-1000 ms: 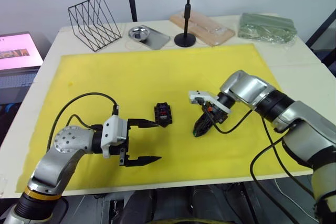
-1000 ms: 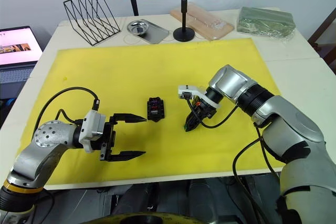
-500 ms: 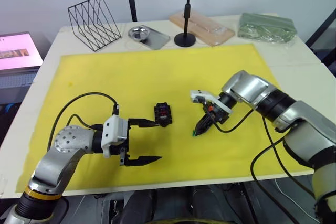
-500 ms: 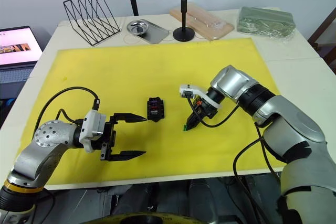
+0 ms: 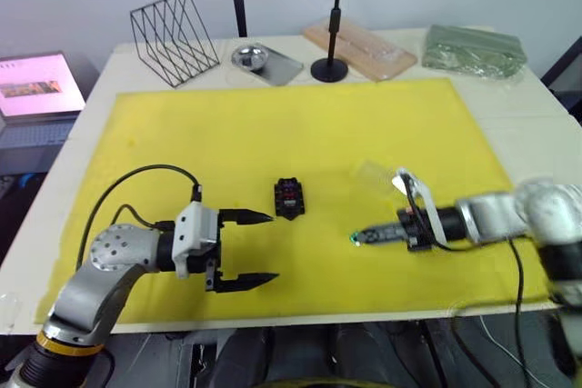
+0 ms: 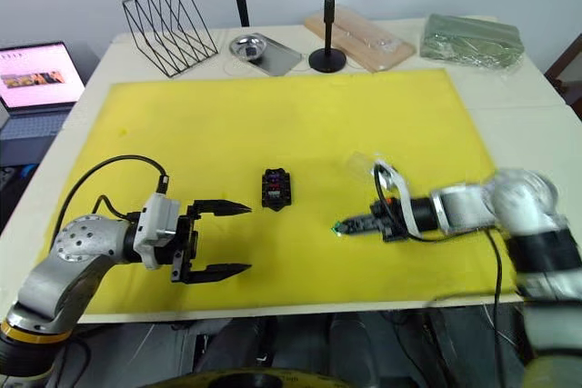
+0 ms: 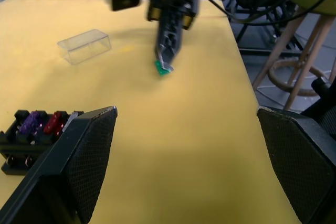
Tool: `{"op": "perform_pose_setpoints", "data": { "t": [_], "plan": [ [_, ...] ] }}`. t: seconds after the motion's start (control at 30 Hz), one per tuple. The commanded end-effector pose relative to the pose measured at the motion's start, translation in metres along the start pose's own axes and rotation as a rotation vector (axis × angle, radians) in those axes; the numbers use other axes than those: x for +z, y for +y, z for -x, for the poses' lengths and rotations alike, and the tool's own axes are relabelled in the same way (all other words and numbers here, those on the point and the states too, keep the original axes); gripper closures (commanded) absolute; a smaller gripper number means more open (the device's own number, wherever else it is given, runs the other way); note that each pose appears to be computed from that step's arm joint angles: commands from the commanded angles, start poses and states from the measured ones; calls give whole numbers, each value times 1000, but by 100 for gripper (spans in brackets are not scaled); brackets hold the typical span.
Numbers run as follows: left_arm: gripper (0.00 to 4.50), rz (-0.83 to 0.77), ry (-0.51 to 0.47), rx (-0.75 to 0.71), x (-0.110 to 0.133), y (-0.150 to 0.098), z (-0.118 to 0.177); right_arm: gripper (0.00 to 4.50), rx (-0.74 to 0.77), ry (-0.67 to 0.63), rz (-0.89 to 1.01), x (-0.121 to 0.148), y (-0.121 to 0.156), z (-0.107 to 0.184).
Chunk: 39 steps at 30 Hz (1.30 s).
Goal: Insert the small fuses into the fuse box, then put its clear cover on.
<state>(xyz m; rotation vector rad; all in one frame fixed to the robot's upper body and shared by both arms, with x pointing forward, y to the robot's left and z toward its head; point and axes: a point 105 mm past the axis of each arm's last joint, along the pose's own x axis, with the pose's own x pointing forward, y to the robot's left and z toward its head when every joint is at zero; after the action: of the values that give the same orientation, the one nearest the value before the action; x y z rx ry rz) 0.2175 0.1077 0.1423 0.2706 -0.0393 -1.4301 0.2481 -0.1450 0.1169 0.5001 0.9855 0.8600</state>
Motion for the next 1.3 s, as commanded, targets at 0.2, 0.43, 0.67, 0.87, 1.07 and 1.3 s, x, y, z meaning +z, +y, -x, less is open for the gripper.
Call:
{"op": "perform_pose_setpoints", "data": {
  "t": [0.2, 0.43, 0.67, 0.87, 1.07, 1.3],
  "plan": [
    [0, -29, -26, -27, 9, 2, -3, 447, -124, -410, -119, 11, 31, -19],
    [0, -23, -25, -12, 9, 0, -3, 447, -204, -531, -332, 8, 38, -28],
    [0, -49, -17, 35, 9, 9, -3, 447, -256, -517, -433, -5, 36, -34],
    [0, -48, -15, 39, 7, 8, -4, 447, -284, -509, -458, -10, 33, -34],
    [0, -46, -13, 38, 7, 8, -4, 426, -299, -495, -463, -12, 31, -35],
    [0, -51, -8, 29, 6, 8, -4, 216, -287, -485, -399, -15, 30, -31]
  ]
}}
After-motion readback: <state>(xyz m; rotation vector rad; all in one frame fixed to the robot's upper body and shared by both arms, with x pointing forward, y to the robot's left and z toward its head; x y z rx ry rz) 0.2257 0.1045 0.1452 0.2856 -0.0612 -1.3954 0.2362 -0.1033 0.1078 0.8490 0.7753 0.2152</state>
